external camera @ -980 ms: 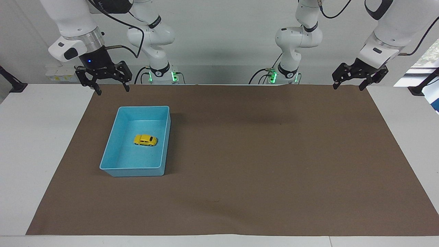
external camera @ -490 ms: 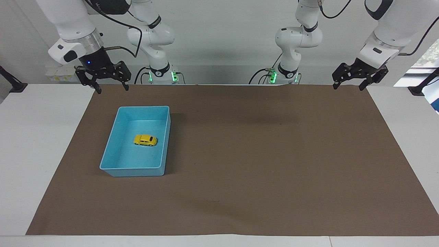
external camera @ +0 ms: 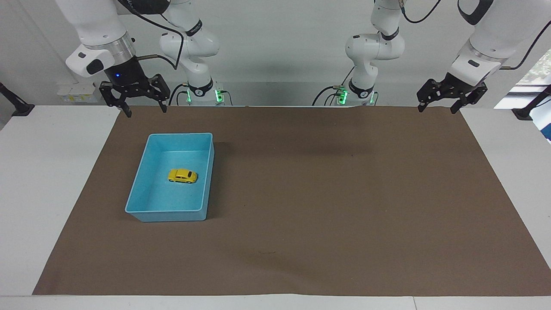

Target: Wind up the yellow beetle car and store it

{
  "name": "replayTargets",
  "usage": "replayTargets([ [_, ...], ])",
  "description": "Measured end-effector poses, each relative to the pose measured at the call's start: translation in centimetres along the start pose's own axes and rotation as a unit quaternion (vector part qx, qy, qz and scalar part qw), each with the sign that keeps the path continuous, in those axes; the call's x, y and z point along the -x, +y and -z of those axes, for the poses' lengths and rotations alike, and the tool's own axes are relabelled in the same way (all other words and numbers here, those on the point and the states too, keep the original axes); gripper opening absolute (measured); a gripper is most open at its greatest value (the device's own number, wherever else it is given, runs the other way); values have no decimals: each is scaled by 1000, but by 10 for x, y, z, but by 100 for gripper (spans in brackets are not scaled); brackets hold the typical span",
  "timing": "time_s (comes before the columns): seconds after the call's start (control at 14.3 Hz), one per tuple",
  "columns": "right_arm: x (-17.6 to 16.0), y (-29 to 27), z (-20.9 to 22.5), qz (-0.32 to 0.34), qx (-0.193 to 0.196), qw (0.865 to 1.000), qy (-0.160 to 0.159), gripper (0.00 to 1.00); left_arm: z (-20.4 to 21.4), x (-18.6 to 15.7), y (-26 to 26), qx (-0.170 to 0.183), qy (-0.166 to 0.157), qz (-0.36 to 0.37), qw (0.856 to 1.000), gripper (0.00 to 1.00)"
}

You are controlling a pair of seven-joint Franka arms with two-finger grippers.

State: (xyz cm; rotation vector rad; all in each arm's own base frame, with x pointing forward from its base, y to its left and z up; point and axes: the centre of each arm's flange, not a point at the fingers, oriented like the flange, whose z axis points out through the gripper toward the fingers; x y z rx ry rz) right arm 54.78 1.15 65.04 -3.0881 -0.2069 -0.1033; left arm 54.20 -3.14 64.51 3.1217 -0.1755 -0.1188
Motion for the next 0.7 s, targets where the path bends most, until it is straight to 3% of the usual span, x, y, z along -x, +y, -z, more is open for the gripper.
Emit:
replayTargets([
  [0.7,2,10,7,-9,3,1000,2,100,0,0,0,0,0,0,1000,100],
])
